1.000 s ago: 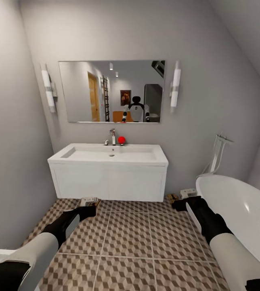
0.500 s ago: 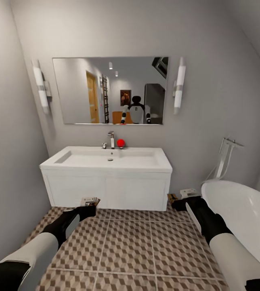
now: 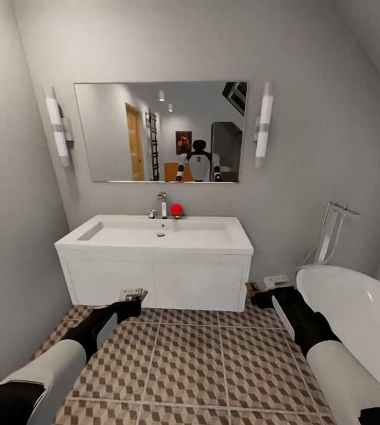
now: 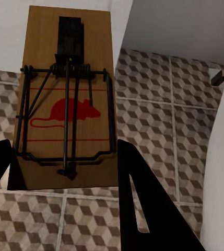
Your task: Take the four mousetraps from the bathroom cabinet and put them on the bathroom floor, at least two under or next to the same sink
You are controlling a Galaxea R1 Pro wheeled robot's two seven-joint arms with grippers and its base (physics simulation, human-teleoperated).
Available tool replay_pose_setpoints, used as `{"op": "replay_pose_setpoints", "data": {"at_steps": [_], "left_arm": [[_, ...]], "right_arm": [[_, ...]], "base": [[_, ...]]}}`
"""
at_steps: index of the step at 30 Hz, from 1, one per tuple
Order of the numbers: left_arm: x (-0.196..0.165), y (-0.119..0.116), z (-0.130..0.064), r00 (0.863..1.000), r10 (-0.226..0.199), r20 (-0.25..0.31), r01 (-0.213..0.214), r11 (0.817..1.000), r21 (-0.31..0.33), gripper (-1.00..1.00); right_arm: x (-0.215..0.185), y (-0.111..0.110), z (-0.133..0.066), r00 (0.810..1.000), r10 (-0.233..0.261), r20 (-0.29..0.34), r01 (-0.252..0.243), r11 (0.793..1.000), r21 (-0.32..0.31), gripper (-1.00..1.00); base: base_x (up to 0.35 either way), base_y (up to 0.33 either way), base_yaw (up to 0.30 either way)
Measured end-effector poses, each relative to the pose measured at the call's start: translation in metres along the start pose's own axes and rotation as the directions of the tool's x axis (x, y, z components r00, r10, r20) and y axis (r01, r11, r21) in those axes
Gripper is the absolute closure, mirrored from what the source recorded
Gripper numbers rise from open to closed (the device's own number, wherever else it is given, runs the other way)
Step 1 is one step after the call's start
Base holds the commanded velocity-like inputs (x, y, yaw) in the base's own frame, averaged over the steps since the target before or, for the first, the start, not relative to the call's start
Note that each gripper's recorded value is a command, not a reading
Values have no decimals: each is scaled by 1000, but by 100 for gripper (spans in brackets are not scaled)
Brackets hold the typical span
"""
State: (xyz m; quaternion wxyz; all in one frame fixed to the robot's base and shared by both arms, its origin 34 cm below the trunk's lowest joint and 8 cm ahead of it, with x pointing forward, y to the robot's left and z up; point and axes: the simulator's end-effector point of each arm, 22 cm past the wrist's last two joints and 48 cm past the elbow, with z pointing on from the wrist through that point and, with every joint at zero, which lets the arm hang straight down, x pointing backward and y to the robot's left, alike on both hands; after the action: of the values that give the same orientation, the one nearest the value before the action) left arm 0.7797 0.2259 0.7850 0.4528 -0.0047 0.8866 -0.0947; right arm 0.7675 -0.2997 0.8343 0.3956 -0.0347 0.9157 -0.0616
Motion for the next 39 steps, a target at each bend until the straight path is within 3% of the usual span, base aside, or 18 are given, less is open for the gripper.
{"op": "replay_pose_setpoints", "data": {"at_steps": [8, 13, 22, 39], "left_arm": [[10, -32, 4, 1000, -10, -22, 11, 999, 39, 100], [11, -37, 5, 1000, -13, -27, 14, 999, 45, 100], [26, -36, 8, 997, -18, -71, 21, 999, 46, 100], [51, -26, 23, 997, -12, -70, 15, 999, 38, 100]], "right_arm": [[0, -2, 0, 1000, 0, 1, 0, 1000, 6, 100], [0, -2, 0, 1000, 0, 1, 0, 1000, 6, 100], [6, 0, 6, 1000, 0, 1, 0, 1000, 3, 100], [37, 3, 27, 1000, -1, -15, 1, 1000, 9, 100]], "base": [[1, 0, 0], [0, 0, 0], [0, 0, 0], [0, 0, 0]]}}
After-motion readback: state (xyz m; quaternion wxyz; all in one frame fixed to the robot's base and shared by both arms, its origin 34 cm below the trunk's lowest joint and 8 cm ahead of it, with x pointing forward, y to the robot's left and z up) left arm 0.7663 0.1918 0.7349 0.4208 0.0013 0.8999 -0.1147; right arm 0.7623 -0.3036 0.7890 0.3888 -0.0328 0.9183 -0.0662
